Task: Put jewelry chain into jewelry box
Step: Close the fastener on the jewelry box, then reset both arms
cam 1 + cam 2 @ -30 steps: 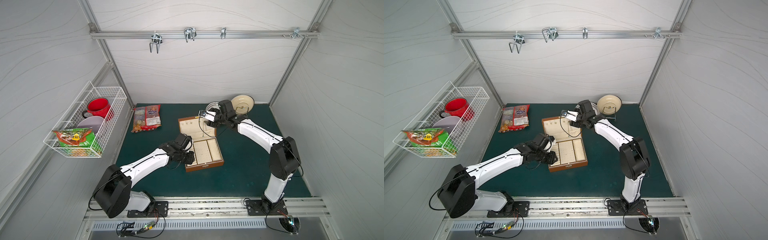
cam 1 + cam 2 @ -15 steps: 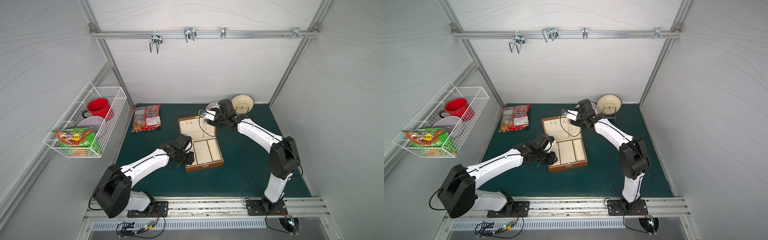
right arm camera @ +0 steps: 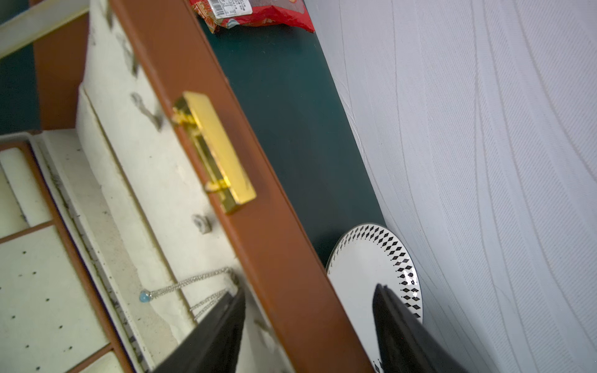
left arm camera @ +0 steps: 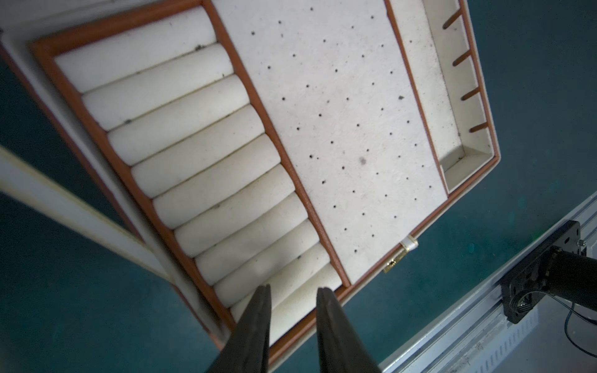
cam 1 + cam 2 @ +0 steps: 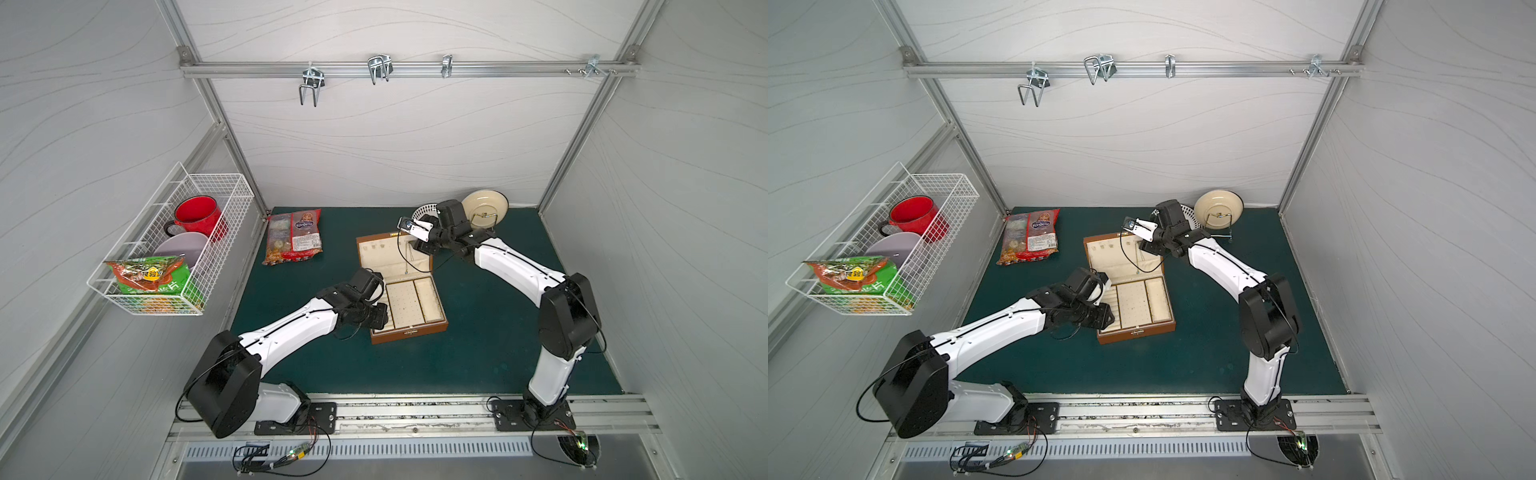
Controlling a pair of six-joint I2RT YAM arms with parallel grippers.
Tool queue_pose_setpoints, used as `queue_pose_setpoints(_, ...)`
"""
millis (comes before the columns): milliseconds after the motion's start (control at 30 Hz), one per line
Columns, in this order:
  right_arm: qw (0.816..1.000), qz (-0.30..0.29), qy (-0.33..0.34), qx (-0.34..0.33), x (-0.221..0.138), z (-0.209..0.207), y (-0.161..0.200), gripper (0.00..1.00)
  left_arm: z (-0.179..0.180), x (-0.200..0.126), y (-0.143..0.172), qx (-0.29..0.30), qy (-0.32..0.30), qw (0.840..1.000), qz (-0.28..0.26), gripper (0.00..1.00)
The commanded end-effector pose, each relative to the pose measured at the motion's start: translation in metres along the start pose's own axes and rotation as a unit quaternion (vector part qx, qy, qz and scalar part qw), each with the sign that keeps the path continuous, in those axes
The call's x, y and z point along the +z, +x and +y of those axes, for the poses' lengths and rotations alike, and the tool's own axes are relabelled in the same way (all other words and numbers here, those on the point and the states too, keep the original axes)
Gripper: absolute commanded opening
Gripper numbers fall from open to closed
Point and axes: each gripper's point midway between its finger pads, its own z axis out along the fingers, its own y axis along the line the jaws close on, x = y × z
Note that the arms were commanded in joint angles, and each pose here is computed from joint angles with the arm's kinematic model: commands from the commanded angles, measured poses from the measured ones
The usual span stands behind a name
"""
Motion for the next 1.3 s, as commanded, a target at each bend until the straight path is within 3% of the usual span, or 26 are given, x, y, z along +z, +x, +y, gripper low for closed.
queue_pose_setpoints(0, 0.998, -0.033, 0.023, 0.041, -0.032, -0.008, -0.022, 0.84, -0.007, -0.018, -0.014, 0.015, 0.0, 0.999, -0.033, 0.29)
queue_pose_setpoints(33, 0.998, -0.04, 0.024, 0.048, -0.039, -0.007, -0.024, 0.97, -0.007, -0.022, -0.017, 0.015, -0.002, 0.999, -0.039, 0.29)
queue_pose_setpoints(67, 0.997, -0.044, 0.028, 0.057, -0.046, -0.007, -0.026, 0.99, -0.008, -0.028, -0.021, 0.017, -0.004, 0.999, -0.048, 0.29)
queue_pose_setpoints(300, 0.987, -0.071, 0.06, 0.132, -0.106, 0.004, -0.023, 0.99, -0.01, -0.084, -0.049, 0.017, -0.031, 0.991, -0.128, 0.35)
queue_pose_setpoints(433, 0.975, -0.058, 0.113, 0.185, -0.136, 0.01, 0.004, 0.99, 0.02, -0.122, -0.063, -0.013, -0.103, 0.975, -0.198, 0.45)
queue_pose_setpoints(567, 0.947, -0.031, 0.191, 0.258, -0.159, 0.006, 0.053, 0.99, 0.076, -0.154, -0.069, -0.066, -0.217, 0.932, -0.282, 0.73)
queue_pose_setpoints(633, 0.918, -0.015, 0.255, 0.304, -0.172, -0.001, 0.086, 0.99, 0.108, -0.167, -0.068, -0.094, -0.273, 0.9, -0.325, 0.85)
queue_pose_setpoints(700, 0.887, -0.006, 0.306, 0.346, -0.188, -0.008, 0.117, 0.99, 0.14, -0.178, -0.065, -0.118, -0.337, 0.856, -0.373, 0.96)
queue_pose_setpoints(767, 0.861, 0.006, 0.331, 0.386, -0.195, -0.005, 0.15, 0.99, 0.165, -0.174, -0.063, -0.127, -0.361, 0.831, -0.403, 0.98)
queue_pose_setpoints(900, 0.807, 0.047, 0.396, 0.435, -0.203, -0.008, 0.208, 0.99, 0.21, -0.158, -0.055, -0.16, -0.393, 0.806, -0.414, 1.0)
queue_pose_setpoints(967, 0.787, 0.064, 0.407, 0.459, -0.198, -0.007, 0.231, 0.99, 0.227, -0.148, -0.054, -0.153, -0.417, 0.801, -0.402, 1.0)
queue_pose_setpoints(1000, 0.777, 0.078, 0.408, 0.473, -0.192, -0.005, 0.244, 0.99, 0.231, -0.143, -0.056, -0.147, -0.414, 0.811, -0.386, 1.0)
queue_pose_setpoints(1067, 0.767, 0.096, 0.417, 0.478, -0.184, -0.004, 0.261, 0.99, 0.241, -0.135, -0.065, -0.135, -0.424, 0.816, -0.369, 1.0)
queue_pose_setpoints(1200, 0.779, 0.088, 0.421, 0.456, -0.167, -0.007, 0.27, 0.99, 0.268, -0.111, -0.07, -0.126, -0.442, 0.833, -0.308, 1.0)
queue_pose_setpoints(1267, 0.788, 0.11, 0.412, 0.445, -0.158, -0.008, 0.277, 0.99, 0.274, -0.101, -0.079, -0.123, -0.429, 0.838, -0.314, 1.0)
